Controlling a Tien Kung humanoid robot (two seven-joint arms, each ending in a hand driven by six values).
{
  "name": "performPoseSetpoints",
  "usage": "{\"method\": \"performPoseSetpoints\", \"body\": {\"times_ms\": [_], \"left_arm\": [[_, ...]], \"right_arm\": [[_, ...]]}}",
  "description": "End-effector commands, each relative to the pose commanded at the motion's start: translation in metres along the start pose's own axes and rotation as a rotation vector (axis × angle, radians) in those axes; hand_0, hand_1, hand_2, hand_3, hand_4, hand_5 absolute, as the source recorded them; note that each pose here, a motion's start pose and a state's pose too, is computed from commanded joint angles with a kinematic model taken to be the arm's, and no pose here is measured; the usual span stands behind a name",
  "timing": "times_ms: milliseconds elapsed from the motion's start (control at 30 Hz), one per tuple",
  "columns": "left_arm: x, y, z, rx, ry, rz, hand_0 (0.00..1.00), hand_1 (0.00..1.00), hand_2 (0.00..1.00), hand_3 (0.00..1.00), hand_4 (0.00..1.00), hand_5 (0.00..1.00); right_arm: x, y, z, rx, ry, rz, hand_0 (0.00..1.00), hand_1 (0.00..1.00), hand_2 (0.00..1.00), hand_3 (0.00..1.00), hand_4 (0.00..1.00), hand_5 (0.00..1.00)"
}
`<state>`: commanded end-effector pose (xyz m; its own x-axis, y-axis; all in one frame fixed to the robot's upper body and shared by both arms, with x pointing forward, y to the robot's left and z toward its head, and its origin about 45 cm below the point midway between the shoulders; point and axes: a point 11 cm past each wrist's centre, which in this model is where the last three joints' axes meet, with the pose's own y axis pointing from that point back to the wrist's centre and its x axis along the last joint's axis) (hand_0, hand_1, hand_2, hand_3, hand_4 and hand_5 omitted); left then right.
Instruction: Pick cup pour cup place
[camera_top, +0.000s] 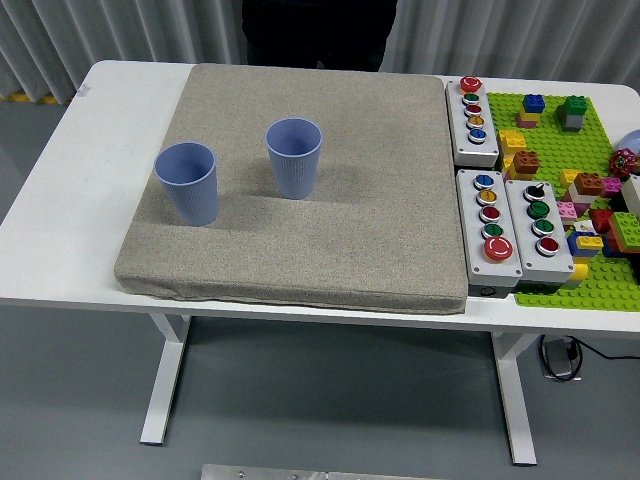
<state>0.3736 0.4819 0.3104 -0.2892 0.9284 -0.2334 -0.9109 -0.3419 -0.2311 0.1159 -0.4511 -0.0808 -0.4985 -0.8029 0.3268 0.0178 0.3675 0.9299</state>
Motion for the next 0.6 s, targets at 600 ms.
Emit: {"method": "performPoseSetpoints", "body": {"times_ms": [600], "left_arm": [[0.016,0.008,0.013,-0.028,-0.018,0.026,0.760,0.756,0.857,0.878,0.801,0.998]], "right_arm": [[0.005,-0.002,0.008,-0.014,0.020,0.013,0.694,0.662,0.612,0.624,0.002,0.369]]}}
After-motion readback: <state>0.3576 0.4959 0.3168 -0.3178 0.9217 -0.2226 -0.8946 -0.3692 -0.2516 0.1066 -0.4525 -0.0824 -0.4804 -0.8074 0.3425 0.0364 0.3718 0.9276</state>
